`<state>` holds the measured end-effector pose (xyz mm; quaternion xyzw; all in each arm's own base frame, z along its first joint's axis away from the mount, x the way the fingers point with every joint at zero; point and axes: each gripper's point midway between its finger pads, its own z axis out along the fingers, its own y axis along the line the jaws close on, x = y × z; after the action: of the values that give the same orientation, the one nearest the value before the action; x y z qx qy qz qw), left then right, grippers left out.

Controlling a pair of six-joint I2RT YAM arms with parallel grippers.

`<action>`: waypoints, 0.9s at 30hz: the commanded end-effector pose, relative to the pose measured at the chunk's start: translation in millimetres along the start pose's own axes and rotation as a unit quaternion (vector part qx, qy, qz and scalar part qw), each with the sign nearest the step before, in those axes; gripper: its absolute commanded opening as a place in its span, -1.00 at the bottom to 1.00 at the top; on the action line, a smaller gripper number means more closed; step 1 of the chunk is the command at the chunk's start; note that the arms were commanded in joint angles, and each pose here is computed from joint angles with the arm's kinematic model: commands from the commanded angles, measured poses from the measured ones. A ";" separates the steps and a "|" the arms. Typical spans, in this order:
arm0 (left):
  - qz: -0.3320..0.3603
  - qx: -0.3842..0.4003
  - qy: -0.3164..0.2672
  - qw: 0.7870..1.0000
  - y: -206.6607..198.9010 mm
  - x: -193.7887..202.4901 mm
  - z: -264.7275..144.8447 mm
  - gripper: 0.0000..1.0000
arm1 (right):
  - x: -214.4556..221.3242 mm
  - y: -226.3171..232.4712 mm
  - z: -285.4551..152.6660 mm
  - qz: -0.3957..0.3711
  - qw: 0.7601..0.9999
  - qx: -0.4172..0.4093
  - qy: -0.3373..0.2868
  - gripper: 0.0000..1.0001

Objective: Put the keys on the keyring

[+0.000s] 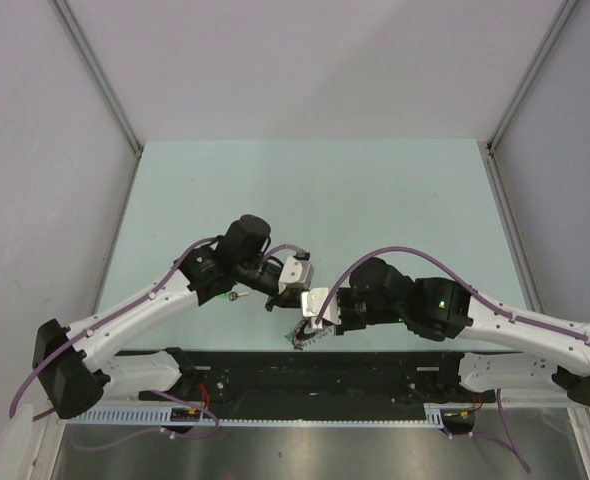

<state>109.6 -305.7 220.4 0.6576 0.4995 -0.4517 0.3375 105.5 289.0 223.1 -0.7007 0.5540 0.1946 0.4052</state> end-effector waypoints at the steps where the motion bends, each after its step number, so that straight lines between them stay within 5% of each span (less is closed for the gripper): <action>1: 0.029 0.010 -0.017 0.999 -6.4 -16.3 -3.8 -0.99 | -25.3 -14.8 -12.0 -0.005 0.999 0.027 -0.035 -1.00; 15: 0.007 -0.058 -0.102 0.993 -1.4 -44.0 -22.5 -0.99 | -7.3 -10.7 -25.4 0.030 0.999 0.038 -0.003 -1.00; 27: -0.022 -0.145 -0.209 0.967 13.2 -79.4 -37.4 -0.99 | -14.3 -11.4 -16.7 0.035 0.998 0.039 -0.023 -1.00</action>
<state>113.8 -301.2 259.9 0.5349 0.5250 -0.4969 0.4375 109.9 286.9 242.4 -0.6682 0.5713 0.1978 0.4336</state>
